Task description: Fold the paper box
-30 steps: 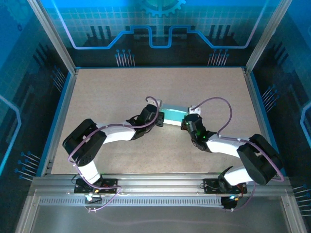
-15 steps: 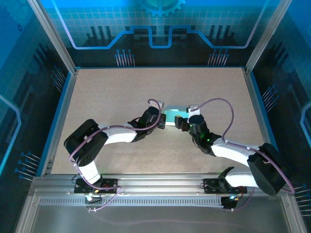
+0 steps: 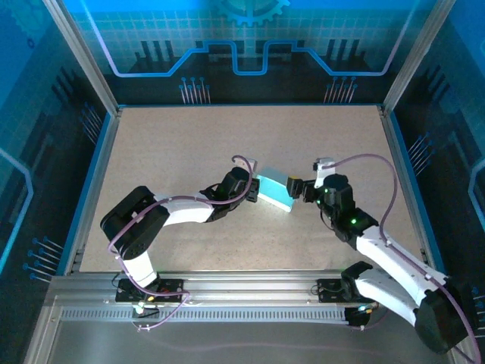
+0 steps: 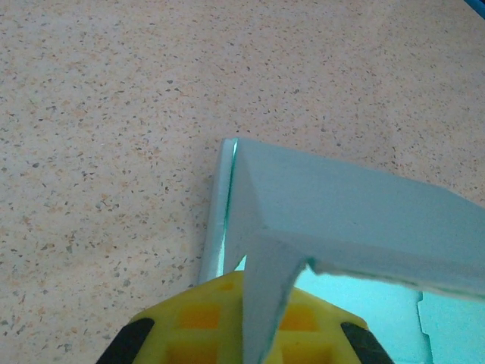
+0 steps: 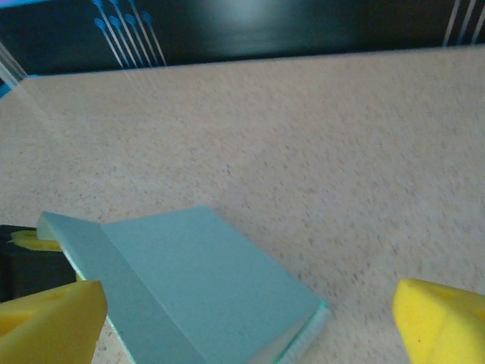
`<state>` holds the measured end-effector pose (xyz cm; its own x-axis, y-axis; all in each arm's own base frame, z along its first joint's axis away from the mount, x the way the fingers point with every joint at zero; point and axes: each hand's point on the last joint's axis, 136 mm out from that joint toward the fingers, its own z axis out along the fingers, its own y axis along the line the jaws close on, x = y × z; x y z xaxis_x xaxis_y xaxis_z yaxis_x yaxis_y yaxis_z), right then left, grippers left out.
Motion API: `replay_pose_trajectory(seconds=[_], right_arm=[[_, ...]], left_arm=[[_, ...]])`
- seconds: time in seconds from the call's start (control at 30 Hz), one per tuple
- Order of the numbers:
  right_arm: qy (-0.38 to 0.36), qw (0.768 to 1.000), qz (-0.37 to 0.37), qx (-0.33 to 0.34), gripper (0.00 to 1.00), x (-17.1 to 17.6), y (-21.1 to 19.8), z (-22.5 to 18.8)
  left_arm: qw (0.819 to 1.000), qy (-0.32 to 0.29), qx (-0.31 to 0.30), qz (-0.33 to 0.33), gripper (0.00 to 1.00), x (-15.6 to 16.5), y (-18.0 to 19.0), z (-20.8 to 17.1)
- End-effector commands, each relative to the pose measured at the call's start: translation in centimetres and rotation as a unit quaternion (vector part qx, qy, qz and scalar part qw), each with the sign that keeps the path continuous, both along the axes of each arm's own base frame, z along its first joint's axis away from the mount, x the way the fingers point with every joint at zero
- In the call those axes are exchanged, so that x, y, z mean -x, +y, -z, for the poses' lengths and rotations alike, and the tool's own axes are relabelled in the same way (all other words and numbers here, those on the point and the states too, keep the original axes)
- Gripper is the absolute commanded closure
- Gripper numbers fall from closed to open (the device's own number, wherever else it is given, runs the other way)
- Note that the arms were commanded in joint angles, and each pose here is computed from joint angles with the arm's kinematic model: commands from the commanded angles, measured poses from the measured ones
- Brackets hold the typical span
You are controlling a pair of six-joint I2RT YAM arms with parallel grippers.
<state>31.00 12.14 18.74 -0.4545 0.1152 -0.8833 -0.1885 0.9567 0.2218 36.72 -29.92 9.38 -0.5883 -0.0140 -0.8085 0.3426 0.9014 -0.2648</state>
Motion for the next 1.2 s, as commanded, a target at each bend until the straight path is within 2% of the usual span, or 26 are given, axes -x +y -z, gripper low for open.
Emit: replay_pose_trajectory(seconds=[0.0, 0.1, 0.2, 0.33, 0.5, 0.77, 0.8, 0.83, 0.9, 0.97, 1.07, 1.17], right_arm=[[0.096, 0.994, 0.013, -0.046, 0.03, 0.5, -0.1, 0.1], [0.172, 0.982, 0.034, -0.069, 0.05, 0.5, 0.2, 1.5], [0.252, 0.959, 0.066, -0.115, 0.07, 0.7, 0.7, 3.1], [0.331, 0.925, 0.064, -0.175, 0.08, 1.0, 2.4, 4.7], [0.357, 0.908, 0.072, -0.207, 0.1, 0.4, 2.7, 5.9], [0.389, 0.891, 0.078, -0.221, 0.22, -0.5, 2.5, 8.6], [0.391, 0.89, 0.079, -0.22, 0.23, -0.6, 2.4, 8.9], [0.393, 0.89, 0.079, -0.218, 0.25, -0.8, 2.4, 9.2], [0.399, 0.888, 0.077, -0.216, 0.29, -1.1, 2.2, 9.9], [0.406, 0.884, 0.071, -0.221, 0.33, -1.4, 2.2, 10.5], [0.414, 0.882, 0.062, -0.216, 0.4, -1.9, 2.0, 11.4], [0.409, 0.888, 0.033, -0.21, 0.41, -3.5, 2.4, 11.1]], left_arm=[[1.0, -0.01, -0.008, 0.003, 1.0, -0.3, -0.5, -0.3], [1.0, -0.009, -0.008, 0.003, 0.98, -0.2, -0.4, -0.2], [1.0, -0.011, -0.009, 0.004, 0.89, -0.1, -0.4, -0.4], [1.0, -0.014, -0.009, 0.007, 0.73, 0.2, -0.2, -0.6], [0.999, -0.029, -0.002, 0.014, 0.51, 1.2, 0.0, -1.2], [0.998, -0.051, 0.004, 0.032, 0.43, 4.0, 1.3, -2.0], [0.998, -0.055, 0.007, 0.032, 0.36, 4.3, 1.6, -2.2], [0.998, -0.057, 0.01, 0.032, 0.34, 4.6, 1.9, -2.5], [0.998, -0.061, 0.015, 0.032, 0.22, 5.2, 2.5, -3.1], [0.998, -0.062, 0.021, 0.025, 0.15, 5.6, 3.3, -3.7], [0.997, -0.06, 0.039, 0.009, 0.07, 5.6, 4.7, -4.5], [0.997, -0.044, 0.069, -0.009, 0.01, 5.1, 6.2, -4.7]])
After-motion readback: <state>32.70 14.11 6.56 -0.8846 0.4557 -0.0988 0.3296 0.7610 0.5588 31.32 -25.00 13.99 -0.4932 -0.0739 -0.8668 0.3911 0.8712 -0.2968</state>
